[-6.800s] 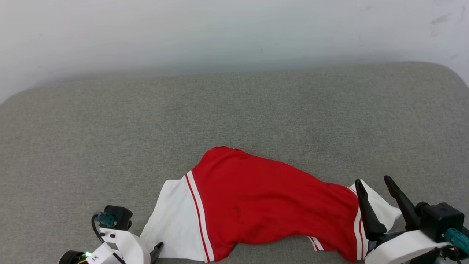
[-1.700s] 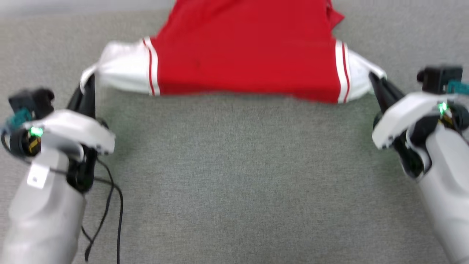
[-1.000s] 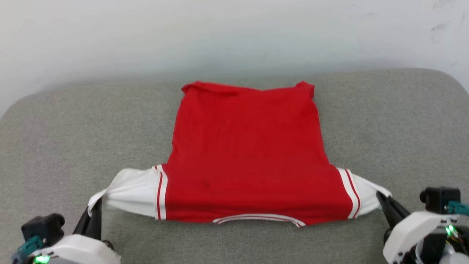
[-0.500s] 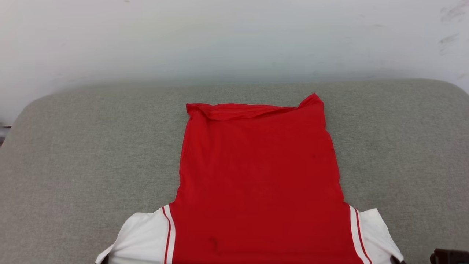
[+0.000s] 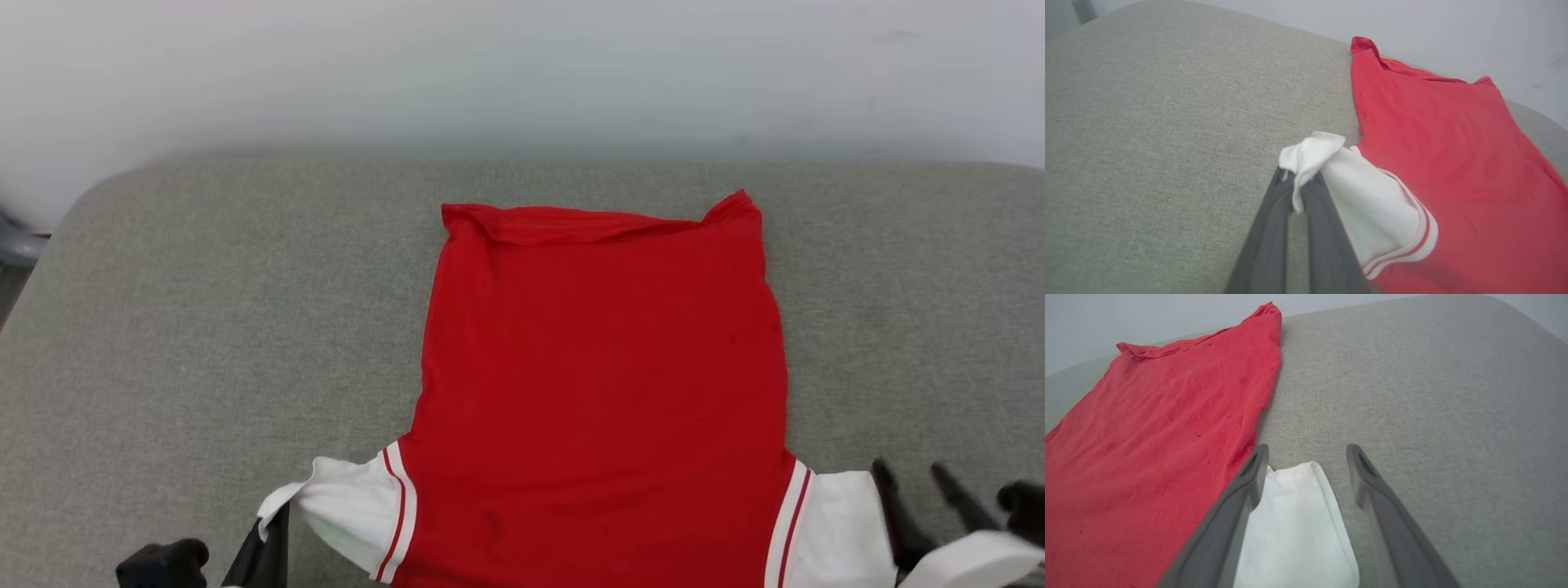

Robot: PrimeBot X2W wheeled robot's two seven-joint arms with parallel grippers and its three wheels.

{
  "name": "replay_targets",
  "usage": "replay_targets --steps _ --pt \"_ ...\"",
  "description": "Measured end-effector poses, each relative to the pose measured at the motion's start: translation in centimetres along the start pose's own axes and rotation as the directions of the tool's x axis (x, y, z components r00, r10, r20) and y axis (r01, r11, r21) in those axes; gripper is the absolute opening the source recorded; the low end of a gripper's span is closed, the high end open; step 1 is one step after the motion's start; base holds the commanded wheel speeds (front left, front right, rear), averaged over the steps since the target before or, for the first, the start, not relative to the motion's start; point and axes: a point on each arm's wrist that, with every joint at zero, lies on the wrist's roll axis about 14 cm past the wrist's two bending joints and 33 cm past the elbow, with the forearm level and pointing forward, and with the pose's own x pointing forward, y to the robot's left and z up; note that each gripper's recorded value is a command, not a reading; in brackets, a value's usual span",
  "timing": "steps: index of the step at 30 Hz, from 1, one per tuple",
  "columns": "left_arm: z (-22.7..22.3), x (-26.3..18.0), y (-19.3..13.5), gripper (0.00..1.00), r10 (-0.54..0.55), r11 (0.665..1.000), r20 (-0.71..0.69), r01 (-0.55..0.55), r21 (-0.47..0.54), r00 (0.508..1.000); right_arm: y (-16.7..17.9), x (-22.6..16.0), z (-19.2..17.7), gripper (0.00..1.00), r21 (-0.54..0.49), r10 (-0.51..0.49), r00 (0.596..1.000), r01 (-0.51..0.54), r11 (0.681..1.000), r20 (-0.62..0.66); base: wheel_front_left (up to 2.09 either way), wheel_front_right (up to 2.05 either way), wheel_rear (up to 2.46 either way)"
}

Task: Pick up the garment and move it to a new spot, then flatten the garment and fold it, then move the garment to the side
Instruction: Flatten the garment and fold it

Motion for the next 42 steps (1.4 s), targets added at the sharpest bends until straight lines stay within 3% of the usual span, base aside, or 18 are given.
replay_targets --steps 6,11,20,26,34,41,42 --pt "1.1 1.7 -1.2 0.00 -0.039 0.999 0.043 0.038 0.021 0.998 -0.9 4.8 5.1 1.00 -0.033 -0.003 0.994 0.007 0.999 0.105 0.00 0.00 0.00" --pt "2.7 3.7 -2.0 0.00 -0.062 0.998 0.100 0.058 0.038 0.993 -0.4 10.6 8.1 1.00 -0.044 0.026 0.995 -0.022 0.999 0.092 0.00 0.00 0.00" --pt "2.9 6.5 -3.2 0.00 -0.095 0.995 0.119 0.089 0.049 0.988 2.5 20.3 8.3 1.00 -0.042 0.085 0.982 -0.093 0.995 -0.168 0.00 0.00 0.00" --pt "2.6 8.3 -3.1 0.00 -0.090 0.996 0.122 0.086 0.038 0.988 4.1 25.0 8.2 1.00 -0.059 0.097 0.934 -0.125 0.990 -0.345 0.00 0.00 0.00" --pt "1.0 9.9 -2.0 0.00 -0.064 0.997 0.090 0.060 0.045 0.994 6.3 29.4 5.8 1.00 -0.098 0.103 0.878 -0.167 0.981 -0.467 0.00 0.00 0.00" --pt "-0.5 10.4 -1.1 0.00 -0.040 0.998 0.054 0.038 0.044 0.998 6.0 30.0 -0.2 1.00 -0.086 0.073 0.753 -0.171 0.982 -0.654 0.00 0.00 0.00" --pt "-0.7 10.4 -1.0 0.00 -0.037 0.999 0.051 0.034 0.043 0.998 5.9 29.9 -0.5 0.89 -0.081 0.071 0.739 -0.167 0.983 -0.670 0.00 0.00 0.00"
